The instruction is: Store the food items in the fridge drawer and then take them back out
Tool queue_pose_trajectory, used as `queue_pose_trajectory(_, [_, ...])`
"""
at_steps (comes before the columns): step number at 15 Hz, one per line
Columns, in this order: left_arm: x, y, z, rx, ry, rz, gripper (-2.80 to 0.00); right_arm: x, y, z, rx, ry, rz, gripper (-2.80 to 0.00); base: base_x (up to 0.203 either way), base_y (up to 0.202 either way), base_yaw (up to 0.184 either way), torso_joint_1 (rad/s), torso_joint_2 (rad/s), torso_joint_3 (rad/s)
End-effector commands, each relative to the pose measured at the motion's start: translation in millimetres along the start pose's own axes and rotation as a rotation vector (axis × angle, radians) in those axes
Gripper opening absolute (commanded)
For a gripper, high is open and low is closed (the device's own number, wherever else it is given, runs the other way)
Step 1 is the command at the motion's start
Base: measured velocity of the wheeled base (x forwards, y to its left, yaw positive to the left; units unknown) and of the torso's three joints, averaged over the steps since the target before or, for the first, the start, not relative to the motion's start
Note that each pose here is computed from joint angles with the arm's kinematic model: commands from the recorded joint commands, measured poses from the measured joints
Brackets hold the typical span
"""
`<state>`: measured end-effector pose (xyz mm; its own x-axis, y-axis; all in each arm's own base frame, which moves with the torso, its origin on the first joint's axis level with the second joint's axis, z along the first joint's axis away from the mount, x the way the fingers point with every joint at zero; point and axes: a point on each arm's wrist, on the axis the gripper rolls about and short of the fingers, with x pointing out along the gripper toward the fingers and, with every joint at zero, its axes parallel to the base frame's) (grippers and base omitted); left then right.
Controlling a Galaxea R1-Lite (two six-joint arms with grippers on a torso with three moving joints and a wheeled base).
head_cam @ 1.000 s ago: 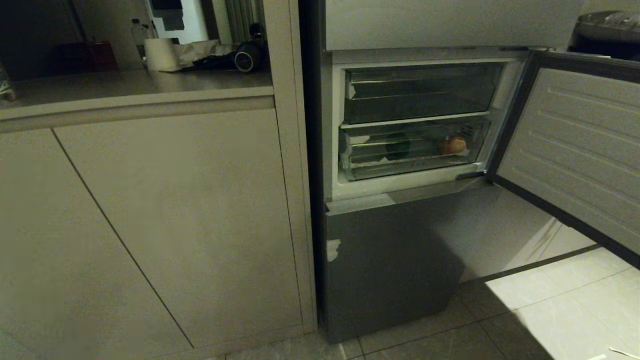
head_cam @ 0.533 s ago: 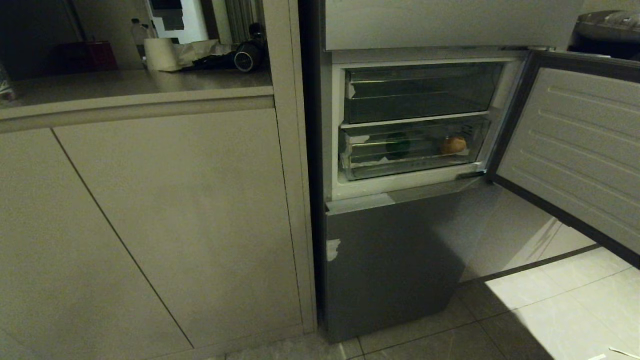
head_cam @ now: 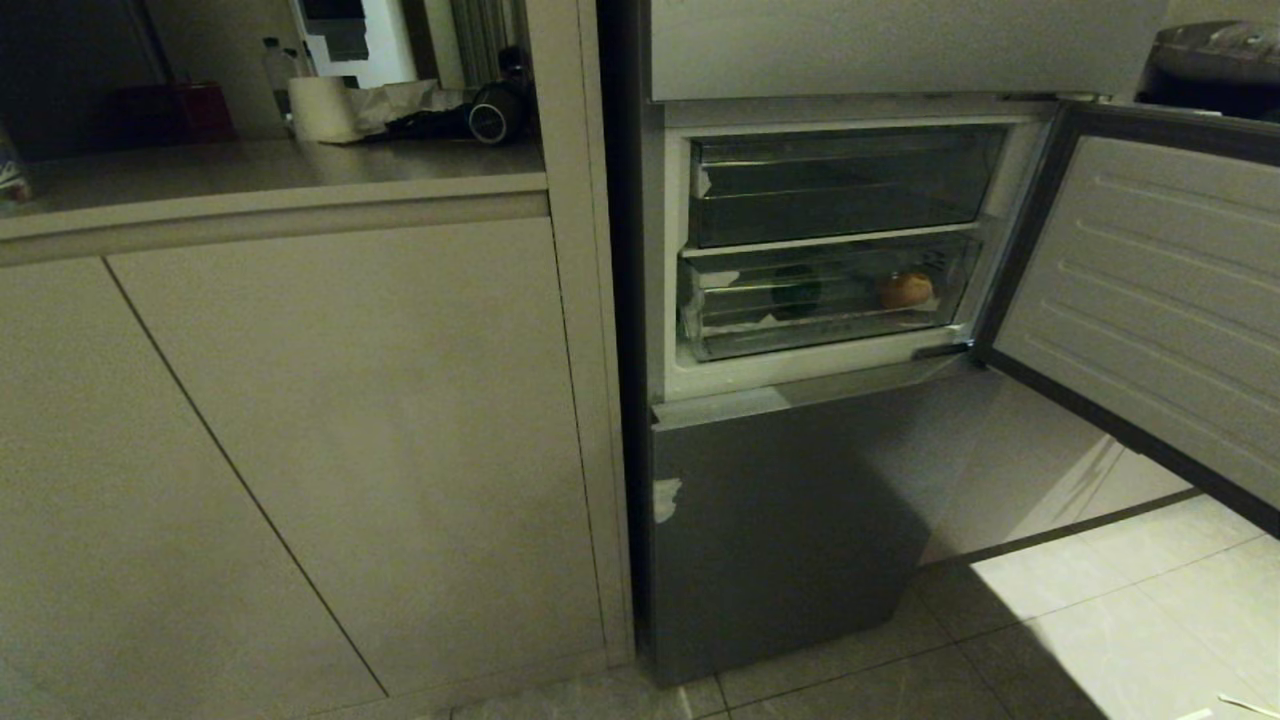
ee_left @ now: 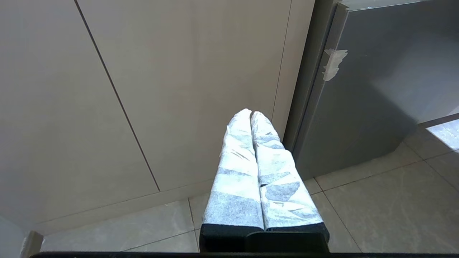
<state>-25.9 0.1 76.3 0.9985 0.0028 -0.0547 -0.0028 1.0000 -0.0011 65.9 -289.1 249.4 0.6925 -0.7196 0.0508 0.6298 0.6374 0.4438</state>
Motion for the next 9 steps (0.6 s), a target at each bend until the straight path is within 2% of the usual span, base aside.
queue_pose_trajectory(1, [0.0,0.0,-0.1,0.000,0.001,0.000,-2.80,-1.7,1.6,-0.2,0.000,0.004,0.015,-2.80,0.000,0.000,0.000,0.000,0.00,0.000])
queue_pose_trajectory(9, [0.0,0.0,-0.1,0.000,0.001,0.000,-2.80,-31.5,22.0,-4.8,-0.009,0.005,0.041,-2.80,0.000,0.000,0.000,0.000,0.00,0.000])
